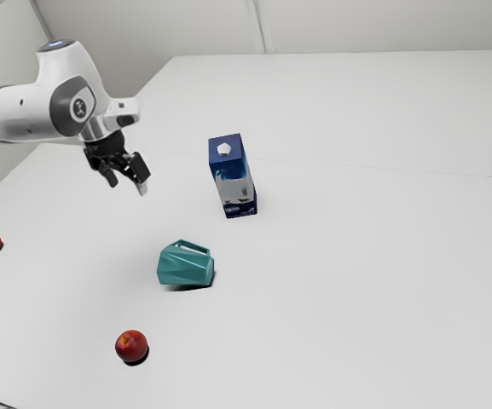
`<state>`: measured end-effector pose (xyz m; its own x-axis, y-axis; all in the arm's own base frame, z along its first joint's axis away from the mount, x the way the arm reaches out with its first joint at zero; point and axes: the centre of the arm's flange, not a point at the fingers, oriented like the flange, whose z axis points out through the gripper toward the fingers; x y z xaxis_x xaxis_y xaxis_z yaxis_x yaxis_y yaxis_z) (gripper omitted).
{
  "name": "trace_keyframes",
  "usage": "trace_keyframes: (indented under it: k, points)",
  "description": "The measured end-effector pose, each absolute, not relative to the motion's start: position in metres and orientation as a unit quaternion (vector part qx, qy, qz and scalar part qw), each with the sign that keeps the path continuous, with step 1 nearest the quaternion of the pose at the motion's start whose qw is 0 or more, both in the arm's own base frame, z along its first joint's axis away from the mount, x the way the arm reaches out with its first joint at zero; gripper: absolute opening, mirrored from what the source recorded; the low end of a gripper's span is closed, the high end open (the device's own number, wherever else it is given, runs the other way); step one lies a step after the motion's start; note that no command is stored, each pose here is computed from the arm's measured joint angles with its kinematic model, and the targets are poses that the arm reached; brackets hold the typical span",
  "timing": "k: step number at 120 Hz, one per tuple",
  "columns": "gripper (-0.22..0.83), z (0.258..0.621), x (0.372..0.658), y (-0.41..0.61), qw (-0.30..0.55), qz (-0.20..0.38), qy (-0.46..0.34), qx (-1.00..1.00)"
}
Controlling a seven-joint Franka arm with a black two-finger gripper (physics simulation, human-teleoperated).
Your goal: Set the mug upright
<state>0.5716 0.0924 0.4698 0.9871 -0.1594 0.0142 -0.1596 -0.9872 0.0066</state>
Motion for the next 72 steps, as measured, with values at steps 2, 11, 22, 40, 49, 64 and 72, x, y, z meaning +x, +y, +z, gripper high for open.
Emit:
trace_keyframes:
  k: [2,11,22,40,49,64,72]
  points:
    - [0.62,0.468,0.570,0.093,0.005,0.006,-0.079,0.997]
    - [0.62,0.467,0.559,0.097,0.012,0.004,-0.073,0.997]
    - [0.62,0.462,0.543,0.101,0.031,-0.001,-0.055,0.998]
    - [0.62,0.445,0.525,0.109,0.099,-0.003,-0.017,0.995]
    - [0.62,0.435,0.521,0.117,0.126,-0.004,-0.002,0.992]
    - [0.62,0.398,0.520,0.131,0.160,-0.023,0.018,0.987]
    - [0.62,0.381,0.522,0.126,0.174,-0.032,0.014,0.984]
